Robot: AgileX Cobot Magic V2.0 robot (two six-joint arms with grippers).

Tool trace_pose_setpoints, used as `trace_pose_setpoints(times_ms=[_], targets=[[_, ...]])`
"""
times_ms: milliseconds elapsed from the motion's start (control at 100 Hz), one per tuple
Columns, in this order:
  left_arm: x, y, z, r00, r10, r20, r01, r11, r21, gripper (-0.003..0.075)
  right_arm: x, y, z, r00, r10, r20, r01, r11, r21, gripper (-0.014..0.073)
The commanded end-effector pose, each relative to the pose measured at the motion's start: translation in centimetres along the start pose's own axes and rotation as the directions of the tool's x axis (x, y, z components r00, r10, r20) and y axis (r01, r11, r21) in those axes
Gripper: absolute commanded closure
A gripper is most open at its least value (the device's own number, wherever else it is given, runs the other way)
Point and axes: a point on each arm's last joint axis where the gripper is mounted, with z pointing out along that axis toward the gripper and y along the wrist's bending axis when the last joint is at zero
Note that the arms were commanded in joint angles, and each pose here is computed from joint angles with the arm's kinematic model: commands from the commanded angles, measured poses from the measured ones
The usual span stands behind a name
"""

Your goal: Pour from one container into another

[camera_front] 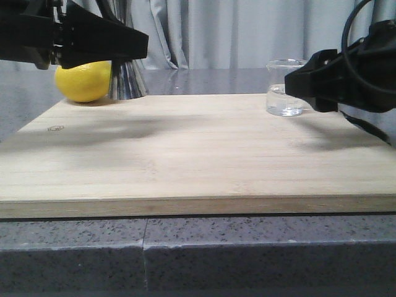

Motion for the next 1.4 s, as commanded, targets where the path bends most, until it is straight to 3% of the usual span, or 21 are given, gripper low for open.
trace_pose_setpoints(times_ms=[0, 1230, 1390], targets=[[-3.1, -1.2, -0.3, 0.987, 0.023, 0.16, -0.035, 0.997, 0.071, 0.0739, -1.8, 0.0, 0.4, 0.99, -0.017, 0.141, 0.017, 1.0, 0.0, 0.0166], [-3.1, -1.2, -0.3, 0.987, 0.023, 0.16, -0.035, 0.997, 0.071, 0.0739, -0.9, 0.7, 4.5, 0.99, -0.008, 0.142, 0.009, 1.0, -0.011, 0.0169], [-3.1, -1.2, -0.3, 0.987, 0.023, 0.16, -0.035, 0.997, 0.071, 0.0739, -1.0, 0.7, 4.5, 0.988, -0.008, 0.153, 0.009, 1.0, -0.01, 0.0204]])
